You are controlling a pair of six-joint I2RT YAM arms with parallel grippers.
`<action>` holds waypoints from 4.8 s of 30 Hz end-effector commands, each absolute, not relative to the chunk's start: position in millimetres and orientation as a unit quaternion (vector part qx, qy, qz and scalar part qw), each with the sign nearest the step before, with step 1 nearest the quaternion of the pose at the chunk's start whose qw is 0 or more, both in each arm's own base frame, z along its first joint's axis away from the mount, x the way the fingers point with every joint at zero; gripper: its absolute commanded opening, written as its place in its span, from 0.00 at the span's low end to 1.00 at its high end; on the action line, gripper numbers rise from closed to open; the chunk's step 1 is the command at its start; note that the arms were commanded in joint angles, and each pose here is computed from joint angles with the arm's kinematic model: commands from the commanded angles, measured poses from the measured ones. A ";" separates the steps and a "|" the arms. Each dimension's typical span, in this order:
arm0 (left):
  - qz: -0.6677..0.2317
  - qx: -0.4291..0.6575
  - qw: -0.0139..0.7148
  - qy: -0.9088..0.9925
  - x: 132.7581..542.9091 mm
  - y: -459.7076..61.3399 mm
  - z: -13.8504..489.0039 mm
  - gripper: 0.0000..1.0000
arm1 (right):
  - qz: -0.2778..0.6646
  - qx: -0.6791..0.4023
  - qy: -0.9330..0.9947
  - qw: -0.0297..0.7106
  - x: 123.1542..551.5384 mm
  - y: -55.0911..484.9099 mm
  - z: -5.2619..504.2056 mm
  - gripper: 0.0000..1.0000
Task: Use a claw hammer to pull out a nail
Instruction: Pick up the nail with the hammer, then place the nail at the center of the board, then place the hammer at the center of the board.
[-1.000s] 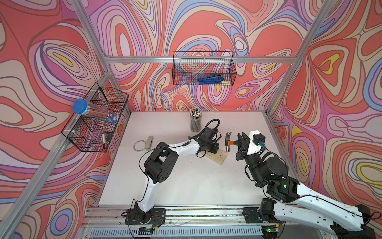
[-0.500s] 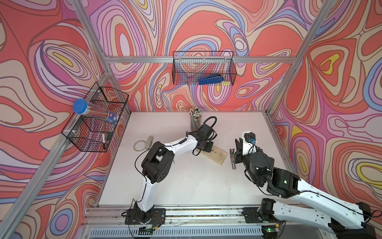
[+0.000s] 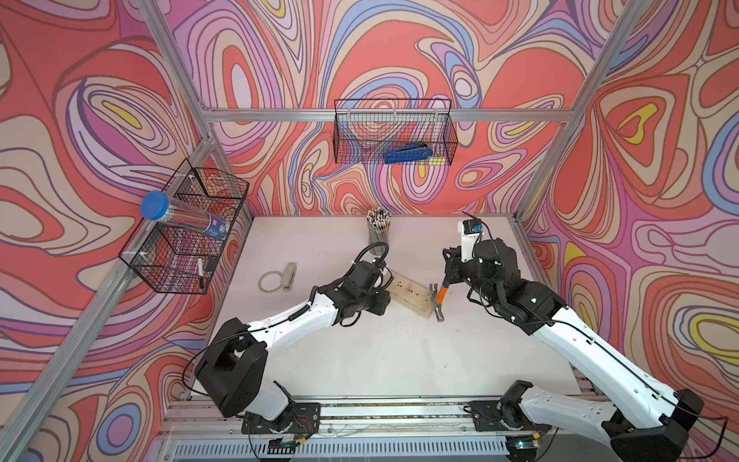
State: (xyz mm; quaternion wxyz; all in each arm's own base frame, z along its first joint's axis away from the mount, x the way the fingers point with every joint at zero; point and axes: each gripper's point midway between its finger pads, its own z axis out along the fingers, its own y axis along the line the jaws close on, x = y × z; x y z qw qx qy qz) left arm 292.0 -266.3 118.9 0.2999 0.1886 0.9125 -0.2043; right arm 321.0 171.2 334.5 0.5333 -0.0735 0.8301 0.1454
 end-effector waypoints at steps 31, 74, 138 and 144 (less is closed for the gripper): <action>-0.331 0.434 0.403 0.734 242.9 -320.8 160.1 0.50 | 0.433 -0.053 0.817 0.377 325.1 181.2 350.2 0.00; -0.218 -0.006 0.221 0.951 303.2 -195.1 78.9 0.00 | 0.369 -0.048 0.866 0.332 322.9 166.2 285.5 0.00; -0.146 0.037 0.189 0.970 321.2 -186.3 99.9 0.28 | 0.255 0.068 0.857 0.442 375.1 115.8 287.6 0.00; -0.203 0.072 0.240 0.947 309.9 -206.0 122.8 0.37 | 0.207 0.110 0.838 0.492 400.2 91.7 290.5 0.00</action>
